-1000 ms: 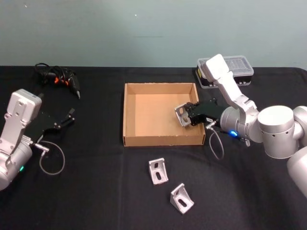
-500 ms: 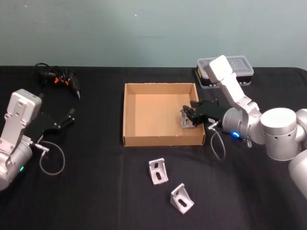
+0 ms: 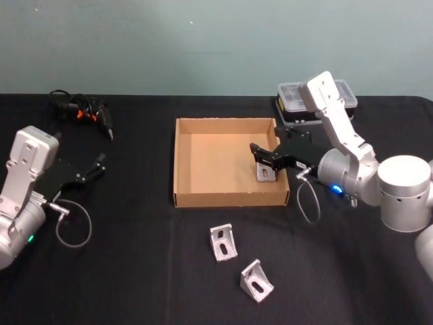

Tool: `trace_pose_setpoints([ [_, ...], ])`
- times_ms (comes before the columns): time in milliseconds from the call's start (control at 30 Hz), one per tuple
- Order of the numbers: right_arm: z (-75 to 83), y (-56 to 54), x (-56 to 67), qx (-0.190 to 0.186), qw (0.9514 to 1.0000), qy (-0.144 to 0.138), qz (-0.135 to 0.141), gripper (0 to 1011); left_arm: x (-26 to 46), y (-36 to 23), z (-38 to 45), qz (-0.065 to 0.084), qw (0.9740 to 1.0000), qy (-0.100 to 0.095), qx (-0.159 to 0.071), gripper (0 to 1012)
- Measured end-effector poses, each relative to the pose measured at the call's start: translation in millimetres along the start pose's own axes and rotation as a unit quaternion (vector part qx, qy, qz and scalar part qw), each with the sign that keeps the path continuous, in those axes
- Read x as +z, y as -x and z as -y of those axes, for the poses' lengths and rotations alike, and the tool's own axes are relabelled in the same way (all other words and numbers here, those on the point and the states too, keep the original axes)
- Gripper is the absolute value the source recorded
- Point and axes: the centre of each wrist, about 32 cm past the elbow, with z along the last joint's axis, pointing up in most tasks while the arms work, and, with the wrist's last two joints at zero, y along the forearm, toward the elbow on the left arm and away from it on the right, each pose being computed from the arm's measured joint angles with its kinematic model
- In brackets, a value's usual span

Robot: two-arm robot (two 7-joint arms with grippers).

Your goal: Use one hand to pick up the angle iron from the table and place it into the box.

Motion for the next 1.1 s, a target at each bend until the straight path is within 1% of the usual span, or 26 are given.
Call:
trace_pose_setpoints([
  [33, 3.4, 1.2, 1.1, 0.002, 1.0, -0.006, 0.0, 781, 0.0, 0.0, 0.0, 0.0, 1.0, 0.0, 0.0, 1000],
  [67, 3.4, 1.2, 1.1, 0.002, 1.0, -0.006, 0.0, 781, 0.0, 0.0, 0.0, 0.0, 1.0, 0.0, 0.0, 1000],
  [167, 12.5, 3.2, 2.3, 0.007, 0.9998, -0.02, -0.005, 854, 0.0, 0.0, 0.0, 0.0, 1.0, 0.0, 0.0, 1000],
  [200, 17.7, 4.1, 3.0, 0.01, 0.9995, -0.028, -0.008, 908, 0.0, 0.0, 0.0, 0.0, 1.0, 0.0, 0.0, 1000],
  [267, 23.6, 5.3, 3.2, 0.013, 0.9993, -0.035, -0.01, 934, 0.0, 0.0, 0.0, 0.0, 1.0, 0.0, 0.0, 1000],
  [333, 33.9, 7.2, 3.9, 0.017, 0.9988, -0.044, -0.011, 997, 0.0, 0.0, 0.0, 0.0, 1.0, 0.0, 0.0, 1000],
  [367, 36.9, 7.6, 4.2, 0.018, 0.9987, -0.047, -0.012, 1003, 0.0, 0.0, 0.0, 0.0, 1.0, 0.0, 0.0, 1000],
  [400, 44.5, 8.5, 4.6, 0.019, 0.9983, -0.053, -0.013, 1003, 0.0, 0.0, 0.0, 0.0, 1.0, 0.0, 0.0, 1000],
  [467, 52.2, 9.2, 5.2, 0.02, 0.9981, -0.057, -0.012, 1003, 0.0, 0.0, 0.0, 0.0, 1.0, 0.0, 0.0, 1000],
  [500, 59.7, 10.4, 6.4, 0.022, 0.9978, -0.062, -0.011, 1003, 0.0, 0.0, 0.0, 0.0, 1.0, 0.0, 0.0, 1000],
  [533, 59.7, 10.4, 6.4, 0.022, 0.9978, -0.062, -0.011, 1003, 0.0, 0.0, 0.0, 0.0, 1.0, 0.0, 0.0, 1000],
  [600, 75.0, 12.3, 7.7, 0.025, 0.9974, -0.067, -0.011, 1003, 0.0, 0.0, 0.0, 0.0, 1.0, 0.0, 0.0, 1000],
  [633, 75.0, 12.3, 7.7, 0.025, 0.9974, -0.067, -0.011, 1003, 0.0, 0.0, 0.0, 0.0, 1.0, 0.0, 0.0, 1000],
  [733, 90.4, 14.4, 9.2, 0.031, 0.9968, -0.072, -0.013, 1003, 0.0, 0.0, 0.0, 0.0, 1.0, 0.0, 0.0, 1000],
  [900, 109.6, 18.6, 11.2, 0.048, 0.9962, -0.07, -0.019, 1003, 0.0, 0.0, 0.0, 0.0, 1.0, 0.0, 0.0, 1000],
  [933, 109.6, 18.6, 11.2, 0.048, 0.9962, -0.07, -0.019, 1003, 0.0, 0.0, 0.0, 0.0, 1.0, 0.0, 0.0, 1000],
  [1033, 121.4, 23.3, 11.6, 0.065, 0.9956, -0.061, -0.029, 1003, 0.0, 0.0, 0.0, 0.0, 1.0, 0.0, 0.0, 1000],
  [1100, 125.6, 25.4, 11.7, 0.072, 0.9952, -0.058, -0.034, 1003, 0.0, 0.0, 0.0, 0.0, 1.0, 0.0, 0.0, 1000],
])
